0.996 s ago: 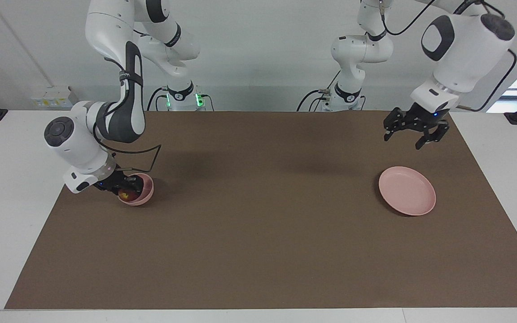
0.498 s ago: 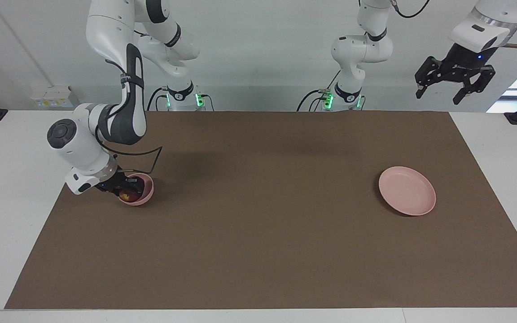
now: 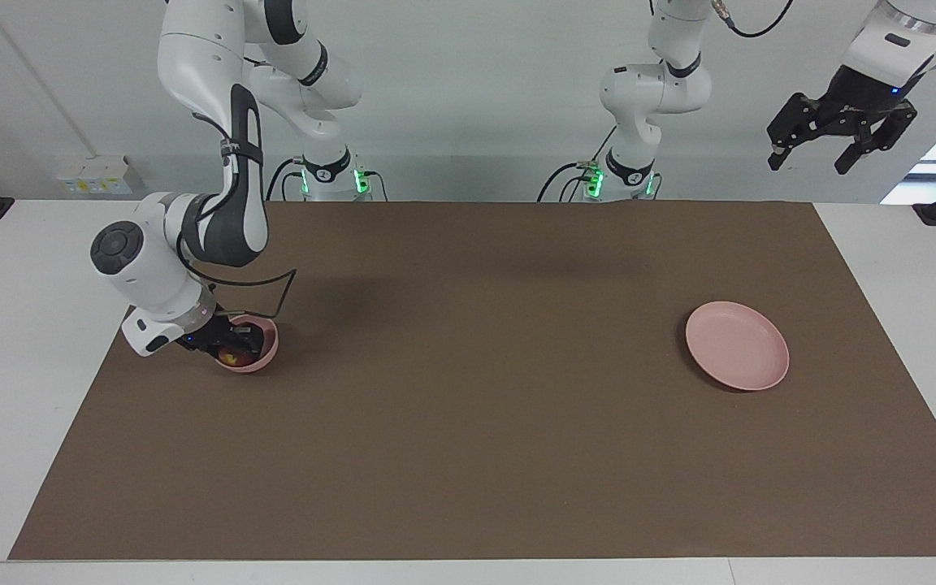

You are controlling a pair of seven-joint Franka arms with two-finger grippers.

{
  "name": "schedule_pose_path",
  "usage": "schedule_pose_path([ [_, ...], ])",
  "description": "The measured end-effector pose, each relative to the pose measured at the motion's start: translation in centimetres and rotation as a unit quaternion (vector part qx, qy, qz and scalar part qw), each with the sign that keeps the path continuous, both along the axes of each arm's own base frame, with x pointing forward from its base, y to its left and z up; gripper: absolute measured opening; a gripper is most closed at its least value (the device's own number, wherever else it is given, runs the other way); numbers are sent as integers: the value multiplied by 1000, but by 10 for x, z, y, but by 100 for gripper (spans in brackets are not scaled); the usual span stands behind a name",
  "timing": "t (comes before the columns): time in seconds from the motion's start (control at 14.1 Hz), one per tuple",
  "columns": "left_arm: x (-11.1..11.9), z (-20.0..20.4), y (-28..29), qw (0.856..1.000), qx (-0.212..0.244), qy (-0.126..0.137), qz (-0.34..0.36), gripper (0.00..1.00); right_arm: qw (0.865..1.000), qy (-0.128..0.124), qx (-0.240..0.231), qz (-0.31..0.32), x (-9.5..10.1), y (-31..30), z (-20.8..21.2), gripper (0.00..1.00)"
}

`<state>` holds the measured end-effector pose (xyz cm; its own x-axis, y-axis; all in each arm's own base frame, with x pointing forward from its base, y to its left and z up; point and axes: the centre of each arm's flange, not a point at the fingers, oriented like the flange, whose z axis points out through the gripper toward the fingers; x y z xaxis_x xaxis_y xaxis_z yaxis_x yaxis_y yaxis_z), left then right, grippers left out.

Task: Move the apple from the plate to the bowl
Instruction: 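Carry the apple over the bowl with the right gripper while the left retracts, then lower the apple into the pink bowl and open the right gripper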

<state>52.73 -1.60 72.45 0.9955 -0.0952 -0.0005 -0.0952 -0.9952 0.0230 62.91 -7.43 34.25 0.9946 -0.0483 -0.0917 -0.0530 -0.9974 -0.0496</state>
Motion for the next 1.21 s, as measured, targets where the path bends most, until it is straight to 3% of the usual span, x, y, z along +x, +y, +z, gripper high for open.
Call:
schedule_pose_path([
  [1.21, -7, -36, 14, 1000, 0, 25, 18, 100, 1000, 8, 1, 2, -2, 3, -9, 74],
])
